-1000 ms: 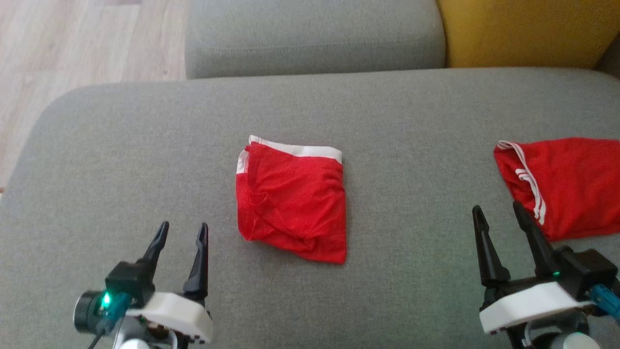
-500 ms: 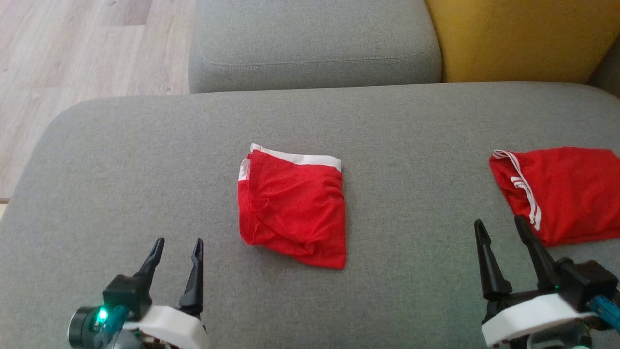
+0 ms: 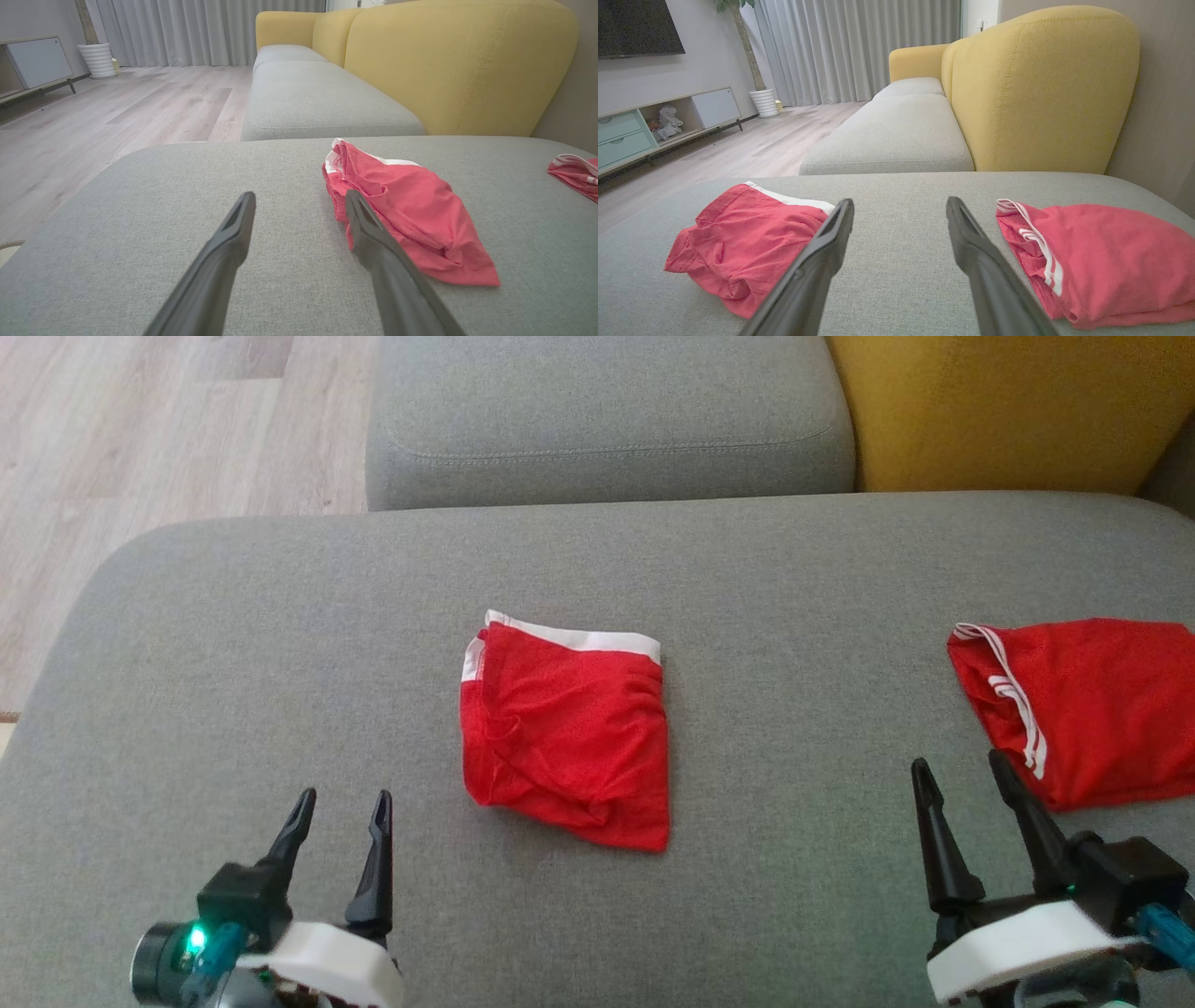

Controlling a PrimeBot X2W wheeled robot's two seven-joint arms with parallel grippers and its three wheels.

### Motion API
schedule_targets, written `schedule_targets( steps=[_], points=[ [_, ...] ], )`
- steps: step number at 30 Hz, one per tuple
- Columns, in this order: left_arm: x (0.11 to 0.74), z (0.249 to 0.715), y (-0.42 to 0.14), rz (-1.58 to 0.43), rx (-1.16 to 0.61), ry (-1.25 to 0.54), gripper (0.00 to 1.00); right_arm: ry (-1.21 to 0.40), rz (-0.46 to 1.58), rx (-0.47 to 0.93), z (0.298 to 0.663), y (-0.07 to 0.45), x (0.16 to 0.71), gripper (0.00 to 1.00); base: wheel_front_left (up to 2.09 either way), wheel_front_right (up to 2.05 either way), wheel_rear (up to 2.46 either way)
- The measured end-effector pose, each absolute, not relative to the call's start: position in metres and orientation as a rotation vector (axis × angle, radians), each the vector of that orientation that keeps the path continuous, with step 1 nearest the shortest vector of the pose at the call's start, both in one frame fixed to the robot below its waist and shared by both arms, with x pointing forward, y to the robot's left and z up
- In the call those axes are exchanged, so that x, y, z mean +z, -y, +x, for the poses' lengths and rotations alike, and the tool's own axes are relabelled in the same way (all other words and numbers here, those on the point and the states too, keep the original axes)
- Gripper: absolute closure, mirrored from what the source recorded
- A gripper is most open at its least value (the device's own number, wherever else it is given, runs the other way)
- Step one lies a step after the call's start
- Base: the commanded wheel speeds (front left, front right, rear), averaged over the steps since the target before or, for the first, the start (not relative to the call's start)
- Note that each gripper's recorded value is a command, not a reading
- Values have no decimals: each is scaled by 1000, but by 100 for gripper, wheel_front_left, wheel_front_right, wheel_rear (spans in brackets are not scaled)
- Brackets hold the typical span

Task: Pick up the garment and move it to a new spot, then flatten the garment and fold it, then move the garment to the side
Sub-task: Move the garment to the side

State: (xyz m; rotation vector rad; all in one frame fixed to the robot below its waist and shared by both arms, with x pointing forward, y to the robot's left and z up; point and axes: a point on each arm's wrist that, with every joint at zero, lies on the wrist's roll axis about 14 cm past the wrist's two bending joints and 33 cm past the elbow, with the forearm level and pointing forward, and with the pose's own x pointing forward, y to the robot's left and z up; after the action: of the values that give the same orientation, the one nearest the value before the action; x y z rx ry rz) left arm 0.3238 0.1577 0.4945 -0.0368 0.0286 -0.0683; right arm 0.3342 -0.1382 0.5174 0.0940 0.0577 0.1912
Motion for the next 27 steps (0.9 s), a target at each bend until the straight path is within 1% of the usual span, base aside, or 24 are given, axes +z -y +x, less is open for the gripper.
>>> schedule_targets(
  steps=[8, 14, 18, 24, 27],
  points=[
    [495, 326, -159, -36, -59, -26, 0, -72, 95, 195, 336, 137, 513, 0, 0, 0, 0],
    [497, 332, -160, -38, -62, -17, 0, -133, 97, 215, 344, 130, 494, 0, 0, 0, 0],
    [499, 345, -160, -41, -64, -7, 0, -171, 113, 260, 367, 113, 480, 0, 0, 0, 0],
    [501, 373, -164, -48, -54, 16, 0, -221, 165, 402, 419, 57, 458, 0, 0, 0, 0],
    [492, 377, -164, -58, -48, -6, 0, -298, 186, 482, 428, 25, 435, 0, 0, 0, 0]
  ],
)
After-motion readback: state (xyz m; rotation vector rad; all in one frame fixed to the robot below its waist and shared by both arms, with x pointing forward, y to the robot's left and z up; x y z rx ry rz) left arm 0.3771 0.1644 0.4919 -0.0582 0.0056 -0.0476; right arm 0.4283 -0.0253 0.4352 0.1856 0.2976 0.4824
